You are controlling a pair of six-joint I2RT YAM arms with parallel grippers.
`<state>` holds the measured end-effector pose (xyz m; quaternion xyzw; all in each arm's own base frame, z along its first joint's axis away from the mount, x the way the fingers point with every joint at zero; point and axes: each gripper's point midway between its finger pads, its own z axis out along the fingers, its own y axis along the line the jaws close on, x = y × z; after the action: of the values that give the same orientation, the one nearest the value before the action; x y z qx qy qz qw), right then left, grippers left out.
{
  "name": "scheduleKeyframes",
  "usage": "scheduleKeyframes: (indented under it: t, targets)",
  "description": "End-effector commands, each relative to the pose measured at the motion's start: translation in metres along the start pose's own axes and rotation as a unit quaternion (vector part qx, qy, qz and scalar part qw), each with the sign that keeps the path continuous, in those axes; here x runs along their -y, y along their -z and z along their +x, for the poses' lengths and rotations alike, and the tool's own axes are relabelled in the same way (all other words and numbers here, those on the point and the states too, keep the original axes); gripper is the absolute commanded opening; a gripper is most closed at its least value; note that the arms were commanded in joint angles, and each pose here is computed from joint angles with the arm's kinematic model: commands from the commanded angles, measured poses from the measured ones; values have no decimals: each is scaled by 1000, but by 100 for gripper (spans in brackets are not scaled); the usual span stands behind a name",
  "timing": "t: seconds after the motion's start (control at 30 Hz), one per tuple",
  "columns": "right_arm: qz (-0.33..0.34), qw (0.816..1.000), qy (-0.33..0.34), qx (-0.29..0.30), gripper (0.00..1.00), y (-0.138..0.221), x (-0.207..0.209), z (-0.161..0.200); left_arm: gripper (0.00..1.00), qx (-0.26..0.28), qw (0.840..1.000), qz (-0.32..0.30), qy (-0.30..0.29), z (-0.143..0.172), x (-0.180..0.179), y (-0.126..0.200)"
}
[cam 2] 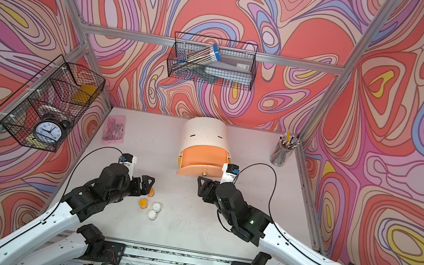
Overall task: Put the paint cans in the drawer according to color
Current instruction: Pick up the paint can at the center of the board.
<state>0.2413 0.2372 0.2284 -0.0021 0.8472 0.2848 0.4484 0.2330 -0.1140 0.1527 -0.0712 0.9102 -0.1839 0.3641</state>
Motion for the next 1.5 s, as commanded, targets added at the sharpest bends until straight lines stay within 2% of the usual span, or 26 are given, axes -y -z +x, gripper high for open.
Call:
scheduleKeyframes:
  t: [0.0,0.03,0.07,0.1,0.2,0.43,0.6,0.73,1.13,1.37,1.47]
  targets:
    - [25,987,140,-76,80,0,12,28,83,-82,993,-85,5,40,-36,14]
    - [27,984,154,-84,84,0,14,31,83,-88,992,-85,1,45,-34,13]
    - [28,981,167,-89,97,0,16,34,82,-102,991,-87,4,52,-33,12]
    - [26,979,180,-93,98,0,17,37,80,-122,988,-93,9,60,-34,9]
    - [13,975,205,-86,98,5,20,41,75,-156,982,-105,14,74,-37,1]
    - [-66,972,224,-28,98,34,14,38,64,-150,980,-127,22,78,-45,-7]
    - [-181,957,224,-19,98,55,-15,47,62,-161,978,-133,19,82,-46,-17]
    - [-234,946,226,-12,98,68,-30,49,61,-168,975,-145,18,87,-50,-24]
    - [-225,948,224,-6,98,71,-24,47,59,-172,976,-135,16,89,-42,-50]
    - [-214,951,223,-5,98,69,-21,46,44,-197,966,-170,9,103,-56,-57]
    - [-213,951,223,-3,98,70,-20,46,29,-189,967,-169,13,103,-57,-57]
